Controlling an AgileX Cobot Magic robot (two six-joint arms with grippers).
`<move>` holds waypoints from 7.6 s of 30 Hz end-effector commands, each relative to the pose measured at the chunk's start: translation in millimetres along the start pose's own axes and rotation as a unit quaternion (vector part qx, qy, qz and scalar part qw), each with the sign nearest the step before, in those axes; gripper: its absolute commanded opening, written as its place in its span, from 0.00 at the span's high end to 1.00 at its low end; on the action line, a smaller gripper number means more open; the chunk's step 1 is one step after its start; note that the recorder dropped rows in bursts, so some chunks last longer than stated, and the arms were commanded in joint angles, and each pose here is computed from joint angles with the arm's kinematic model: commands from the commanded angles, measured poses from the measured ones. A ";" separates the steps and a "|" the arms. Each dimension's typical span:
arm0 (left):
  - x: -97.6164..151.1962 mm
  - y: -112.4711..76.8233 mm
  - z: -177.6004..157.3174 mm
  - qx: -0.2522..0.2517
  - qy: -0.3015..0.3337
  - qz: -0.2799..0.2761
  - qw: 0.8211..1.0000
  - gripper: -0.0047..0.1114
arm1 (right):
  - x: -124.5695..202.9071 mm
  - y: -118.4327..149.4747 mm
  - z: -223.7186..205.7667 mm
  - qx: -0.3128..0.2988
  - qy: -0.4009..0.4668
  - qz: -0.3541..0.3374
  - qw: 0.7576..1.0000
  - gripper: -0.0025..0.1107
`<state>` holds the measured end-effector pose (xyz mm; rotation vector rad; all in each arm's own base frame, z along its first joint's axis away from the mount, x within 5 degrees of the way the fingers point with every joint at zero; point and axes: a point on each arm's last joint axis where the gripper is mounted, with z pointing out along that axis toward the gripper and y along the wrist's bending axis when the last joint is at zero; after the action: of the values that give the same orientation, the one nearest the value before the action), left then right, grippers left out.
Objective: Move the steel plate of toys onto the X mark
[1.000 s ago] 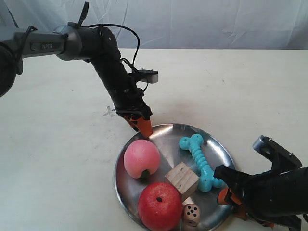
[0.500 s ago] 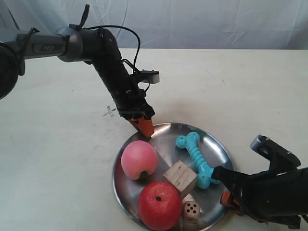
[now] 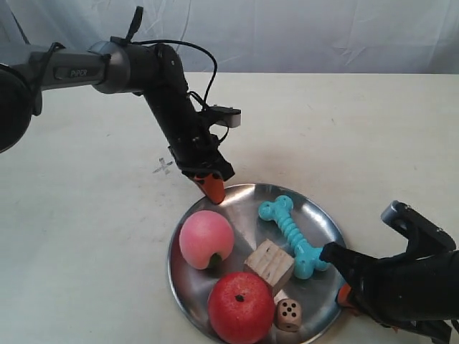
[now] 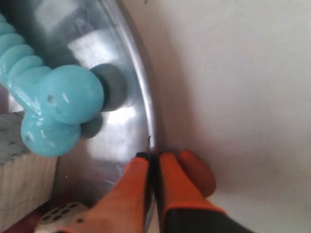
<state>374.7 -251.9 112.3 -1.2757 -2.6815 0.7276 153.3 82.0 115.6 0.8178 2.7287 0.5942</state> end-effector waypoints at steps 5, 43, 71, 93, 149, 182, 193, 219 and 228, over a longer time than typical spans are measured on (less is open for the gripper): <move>-3.1 -15.3 13.1 -0.019 0.024 -0.015 0.999 0.96 | 1.0 3.2 -0.6 -0.008 0.009 -0.009 1.000 0.99; -1.9 -17.1 13.0 -0.010 0.031 -0.036 0.999 0.96 | -3.1 1.3 -0.6 0.002 -0.013 -0.018 1.000 0.98; -3.6 -28.8 -1.6 0.008 0.020 -0.044 0.999 0.96 | -3.6 35.7 -6.9 -0.069 0.049 -0.034 0.996 0.98; 17.5 0.9 -77.1 -0.198 0.031 -0.059 0.978 0.96 | -78.2 150.3 40.2 -0.121 0.024 -0.193 0.974 0.98; 43.8 94.4 -102.8 -0.228 -0.025 -0.151 0.962 0.56 | -147.4 205.9 91.4 0.007 -0.027 -0.351 0.936 0.65; 143.7 0.3 -177.9 -0.148 -0.277 -0.167 0.935 0.96 | -104.1 155.5 -35.8 -0.006 -0.143 -0.411 0.900 0.98; 243.9 -115.8 -219.4 -0.327 -0.528 -0.049 0.782 0.96 | -58.9 101.6 -103.9 -0.073 -0.239 -0.417 0.874 0.98; 329.4 -195.2 -246.6 -0.455 -0.684 0.000 0.570 0.96 | -53.5 98.5 -122.4 -0.084 -0.253 -0.415 0.870 0.98; 339.8 -157.9 -188.3 -0.433 -0.681 -0.074 0.586 0.96 | -53.5 98.4 -122.4 -0.083 -0.253 -0.416 0.869 0.98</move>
<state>92.8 -10.2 325.0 -0.3738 -4.8074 0.1672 204.8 88.1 273.0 -0.2442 2.1867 0.3360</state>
